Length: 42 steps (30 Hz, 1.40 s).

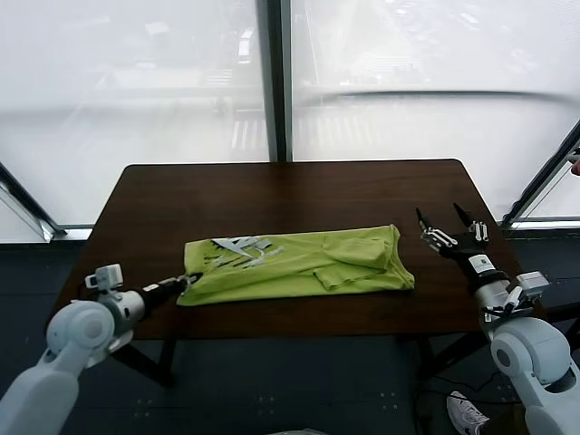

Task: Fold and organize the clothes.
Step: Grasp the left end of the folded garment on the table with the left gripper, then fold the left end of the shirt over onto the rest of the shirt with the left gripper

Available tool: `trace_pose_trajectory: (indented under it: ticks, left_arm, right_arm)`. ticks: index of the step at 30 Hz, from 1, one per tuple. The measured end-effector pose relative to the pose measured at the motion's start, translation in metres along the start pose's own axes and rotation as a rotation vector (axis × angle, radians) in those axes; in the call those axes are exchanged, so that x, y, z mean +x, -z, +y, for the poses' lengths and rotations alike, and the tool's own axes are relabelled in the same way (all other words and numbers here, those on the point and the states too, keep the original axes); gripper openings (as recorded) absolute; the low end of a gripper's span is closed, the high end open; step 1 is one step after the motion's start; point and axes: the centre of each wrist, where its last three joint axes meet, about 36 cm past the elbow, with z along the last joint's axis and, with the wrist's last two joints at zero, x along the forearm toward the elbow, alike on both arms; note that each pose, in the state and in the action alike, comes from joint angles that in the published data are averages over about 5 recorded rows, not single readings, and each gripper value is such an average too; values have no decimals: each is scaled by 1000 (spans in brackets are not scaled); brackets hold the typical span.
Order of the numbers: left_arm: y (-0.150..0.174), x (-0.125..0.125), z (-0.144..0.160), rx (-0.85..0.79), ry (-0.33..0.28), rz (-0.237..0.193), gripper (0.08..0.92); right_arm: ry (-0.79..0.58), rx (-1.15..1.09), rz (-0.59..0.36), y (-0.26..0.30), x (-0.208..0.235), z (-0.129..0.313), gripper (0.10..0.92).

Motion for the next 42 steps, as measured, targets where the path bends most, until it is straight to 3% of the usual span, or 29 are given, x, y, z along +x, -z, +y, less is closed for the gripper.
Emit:
trace_pose_trajectory:
  ticks: [5,15,19,23,27,33,42]
  left_arm:
    - [10,17,3,-124,82,-40,173]
    - [42,74,26,-369,377,-137,173]
    - [49,90,27,-364,419,-175,173]
    - [50,96,11,-286,375,-217,173]
    - [47,95,-16,-174,261,-239,173]
    - [39,84,-49,-63,78,-221,173]
    - [29,41,-82,-15,-63,-187,173]
  right_arm:
    - [-12,-25,-13,-6,-4,4,907]
    - [-18,-51,-35,-6,-11,11,907]
    - [-25,-55,-39,-4,-6,11,907]
    - [-38,-54,-37,-3,1,12,907]
    - [-54,-52,-24,-3,11,12,907]
    - [-75,-39,-7,-3,25,11,907]
    - [-152,-6,10,-6,44,-4,907]
